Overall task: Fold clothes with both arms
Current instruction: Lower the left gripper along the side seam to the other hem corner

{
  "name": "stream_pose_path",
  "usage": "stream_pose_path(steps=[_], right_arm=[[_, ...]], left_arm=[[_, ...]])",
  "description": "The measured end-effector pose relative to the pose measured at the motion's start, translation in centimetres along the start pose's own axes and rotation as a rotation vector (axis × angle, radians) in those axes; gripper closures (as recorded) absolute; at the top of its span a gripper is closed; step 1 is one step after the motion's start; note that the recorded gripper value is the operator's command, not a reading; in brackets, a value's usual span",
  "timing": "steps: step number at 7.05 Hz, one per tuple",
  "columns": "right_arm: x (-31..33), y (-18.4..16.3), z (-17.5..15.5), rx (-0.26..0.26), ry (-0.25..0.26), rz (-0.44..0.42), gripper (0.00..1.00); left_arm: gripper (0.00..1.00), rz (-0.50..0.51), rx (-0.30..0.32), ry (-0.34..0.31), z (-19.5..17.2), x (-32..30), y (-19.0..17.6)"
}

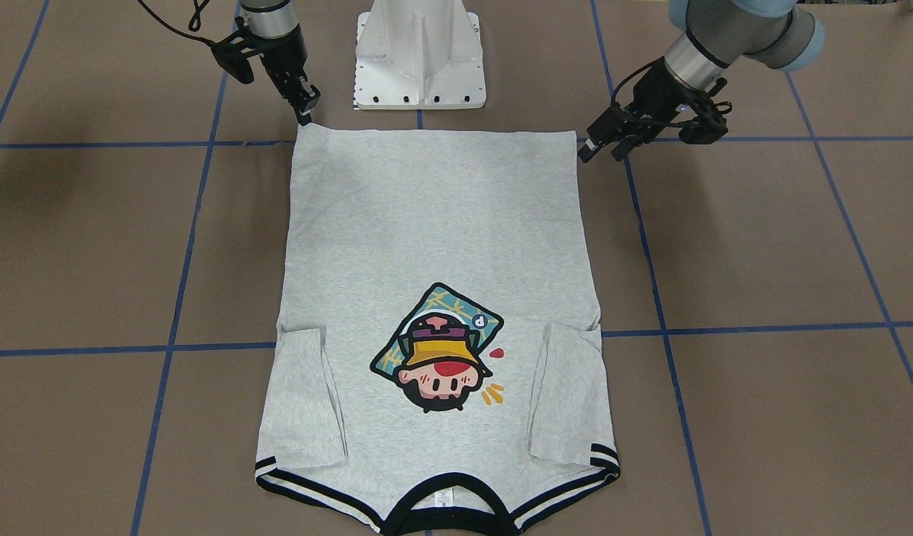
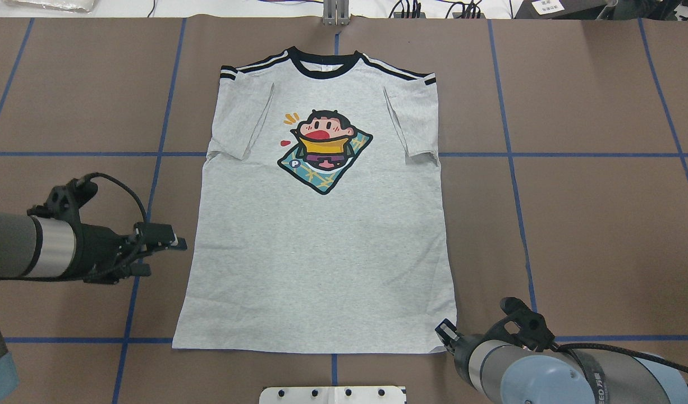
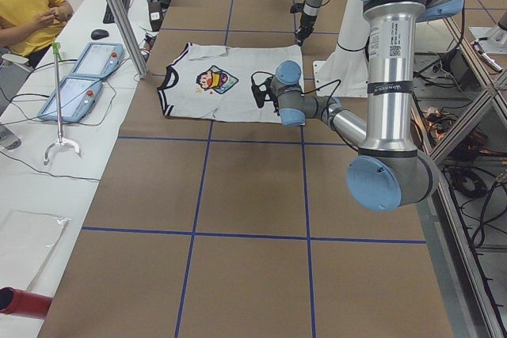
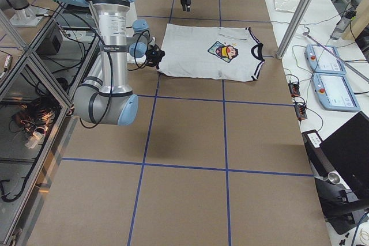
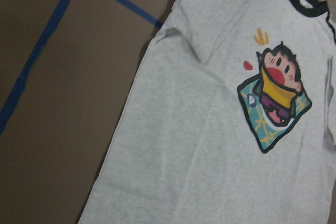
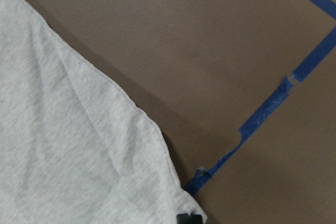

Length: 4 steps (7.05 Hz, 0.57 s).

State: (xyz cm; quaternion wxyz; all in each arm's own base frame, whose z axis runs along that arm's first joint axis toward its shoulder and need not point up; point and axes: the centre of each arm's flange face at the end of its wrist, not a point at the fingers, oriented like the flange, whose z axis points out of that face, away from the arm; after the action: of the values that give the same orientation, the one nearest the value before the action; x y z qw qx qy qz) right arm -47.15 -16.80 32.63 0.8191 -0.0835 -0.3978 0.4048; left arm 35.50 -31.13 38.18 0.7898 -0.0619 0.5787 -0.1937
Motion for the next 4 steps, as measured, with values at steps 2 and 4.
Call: stream_pose_path(steps=[2, 4], right_arm=[[-0.5, -0.1, -0.5, -0.007, -0.011, 0.004, 1.0], [-0.9, -0.3, -0.8, -0.008, -0.016, 0.005, 1.0]], left_arm=[[0.04, -0.025, -0.007, -0.107, 3.1, -2.3, 3.3], [0.12, -0.063, -0.026, -0.153, 4.9, -3.4, 5.5]])
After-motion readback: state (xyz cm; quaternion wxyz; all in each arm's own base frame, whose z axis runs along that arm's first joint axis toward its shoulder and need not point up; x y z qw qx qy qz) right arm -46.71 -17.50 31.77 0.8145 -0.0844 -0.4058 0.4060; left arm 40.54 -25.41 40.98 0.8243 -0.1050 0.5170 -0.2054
